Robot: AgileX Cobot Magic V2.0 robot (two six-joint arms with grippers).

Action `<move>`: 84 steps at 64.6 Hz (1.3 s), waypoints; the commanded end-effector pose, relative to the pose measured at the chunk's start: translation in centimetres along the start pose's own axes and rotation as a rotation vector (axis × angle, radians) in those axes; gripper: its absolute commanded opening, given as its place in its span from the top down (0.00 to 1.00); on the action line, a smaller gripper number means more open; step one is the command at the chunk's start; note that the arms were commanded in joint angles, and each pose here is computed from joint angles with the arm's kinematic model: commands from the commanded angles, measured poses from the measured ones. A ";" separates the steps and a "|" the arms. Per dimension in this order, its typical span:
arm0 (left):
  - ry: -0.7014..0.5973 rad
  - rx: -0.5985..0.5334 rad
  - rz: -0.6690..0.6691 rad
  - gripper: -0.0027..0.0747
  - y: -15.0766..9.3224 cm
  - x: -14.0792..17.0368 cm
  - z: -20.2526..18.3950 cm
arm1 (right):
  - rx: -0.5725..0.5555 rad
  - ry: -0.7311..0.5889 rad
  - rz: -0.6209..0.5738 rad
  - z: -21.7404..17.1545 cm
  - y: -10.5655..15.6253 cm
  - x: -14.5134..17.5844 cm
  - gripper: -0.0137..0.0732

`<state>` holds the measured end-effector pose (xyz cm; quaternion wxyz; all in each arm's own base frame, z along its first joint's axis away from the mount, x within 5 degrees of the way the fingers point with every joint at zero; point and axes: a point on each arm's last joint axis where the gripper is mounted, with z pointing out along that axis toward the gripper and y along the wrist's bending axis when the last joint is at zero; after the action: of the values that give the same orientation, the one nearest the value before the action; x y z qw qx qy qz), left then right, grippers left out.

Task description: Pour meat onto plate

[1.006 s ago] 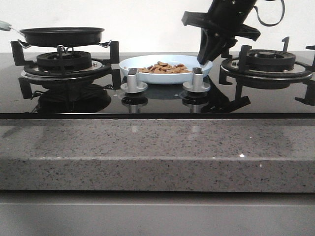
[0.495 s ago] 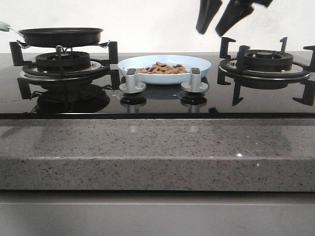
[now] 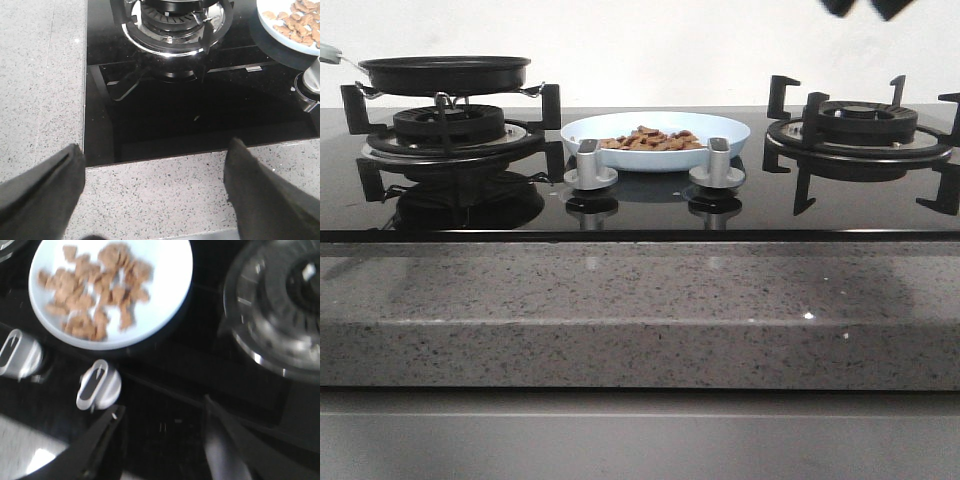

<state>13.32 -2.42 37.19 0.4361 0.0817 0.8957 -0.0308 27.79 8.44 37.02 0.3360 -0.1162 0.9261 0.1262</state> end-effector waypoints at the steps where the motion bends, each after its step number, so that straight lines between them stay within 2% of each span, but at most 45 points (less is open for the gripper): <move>1: -0.093 0.008 -0.003 0.24 -0.1 -1.1 -0.6 | 0.005 -0.124 -0.012 -3.1 0.3 1.8 0.40; 17: -0.093 0.008 -0.003 0.24 -0.1 -1.1 -0.6 | 0.005 -0.131 -0.012 -6.2 0.3 10.0 0.40; 31: -0.093 0.008 -0.003 0.24 -0.1 -1.1 -0.6 | -0.003 -0.172 -0.023 -8.5 0.5 15.1 0.40; 46: -0.092 0.017 -0.011 0.24 -0.2 -1.1 -0.6 | -0.017 -0.181 -0.035 -9.9 0.6 18.8 0.40; 56: -0.093 0.017 -0.011 0.24 -0.2 -1.1 -0.6 | -0.020 -0.194 -0.041 -10.5 0.7 19.6 0.40; 62: -0.093 0.017 -0.011 0.31 -0.2 -1.1 -0.6 | -0.020 -0.196 -0.041 -10.5 0.7 19.6 0.42; 66: -0.093 0.017 -0.011 0.42 -0.2 -1.1 -0.6 | -0.022 -0.196 -0.040 -10.5 0.7 19.6 0.47; 84: -0.093 0.017 -0.011 0.89 -0.2 -1.1 -0.6 | -0.025 -0.197 -0.038 -10.5 0.7 19.6 0.90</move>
<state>13.32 -2.46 37.19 0.4358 0.0811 0.8958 -0.0337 6.44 3.17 30.99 0.3920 -0.1284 0.9012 0.1327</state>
